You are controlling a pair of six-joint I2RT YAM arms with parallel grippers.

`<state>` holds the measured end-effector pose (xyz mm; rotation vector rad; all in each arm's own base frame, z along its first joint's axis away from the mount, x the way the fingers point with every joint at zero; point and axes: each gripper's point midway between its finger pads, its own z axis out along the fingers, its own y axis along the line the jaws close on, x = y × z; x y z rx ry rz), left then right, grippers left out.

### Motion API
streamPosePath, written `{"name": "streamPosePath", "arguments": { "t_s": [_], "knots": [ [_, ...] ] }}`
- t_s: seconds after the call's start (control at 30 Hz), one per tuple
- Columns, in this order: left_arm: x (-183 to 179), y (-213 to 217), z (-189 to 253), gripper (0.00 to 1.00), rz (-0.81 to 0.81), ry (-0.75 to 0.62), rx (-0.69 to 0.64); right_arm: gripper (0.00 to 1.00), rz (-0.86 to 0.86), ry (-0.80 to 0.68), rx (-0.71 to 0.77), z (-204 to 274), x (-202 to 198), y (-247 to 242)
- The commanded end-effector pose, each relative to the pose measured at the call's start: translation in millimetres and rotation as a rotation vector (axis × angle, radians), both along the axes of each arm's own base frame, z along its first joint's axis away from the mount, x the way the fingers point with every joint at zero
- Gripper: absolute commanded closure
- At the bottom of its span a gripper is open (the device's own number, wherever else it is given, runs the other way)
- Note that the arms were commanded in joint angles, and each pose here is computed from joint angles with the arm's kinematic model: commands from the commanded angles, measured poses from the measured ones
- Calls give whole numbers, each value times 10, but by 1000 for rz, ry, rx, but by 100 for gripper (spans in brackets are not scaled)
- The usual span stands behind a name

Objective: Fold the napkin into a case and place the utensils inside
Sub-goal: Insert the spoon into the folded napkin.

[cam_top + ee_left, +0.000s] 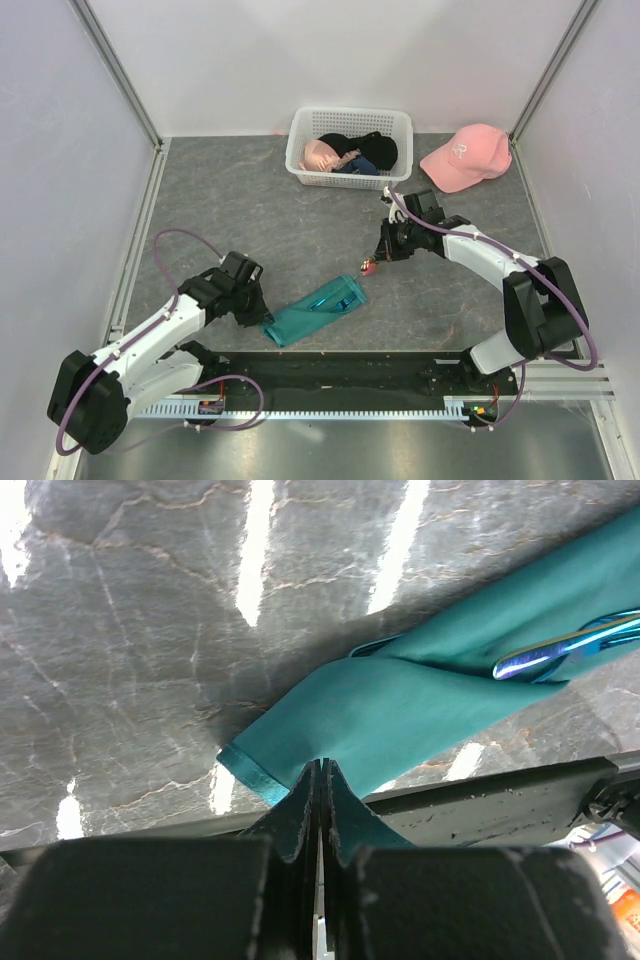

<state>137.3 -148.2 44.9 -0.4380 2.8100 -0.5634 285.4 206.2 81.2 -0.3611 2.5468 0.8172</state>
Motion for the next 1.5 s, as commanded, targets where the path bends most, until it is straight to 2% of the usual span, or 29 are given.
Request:
{"name": "streamPosePath", "arguments": {
  "t_s": [0.0, 0.57, 1.0, 1.47],
  "knots": [
    [-58, 54, -71, 98, 59, 42, 17, 100, 6, -65, 35, 136, 140, 125],
    [-123, 40, -152, 98, 74, 59, 0, 100, 36, -42, 67, 23, -14, 479],
    [-119, 37, -152, 98, 70, 53, 2, 100, -12, -99, -61, 75, 168, 146],
    [-127, 39, -170, 98, 67, 58, 6, 100, 26, -53, 4, 47, -64, 483]
  ]
}}
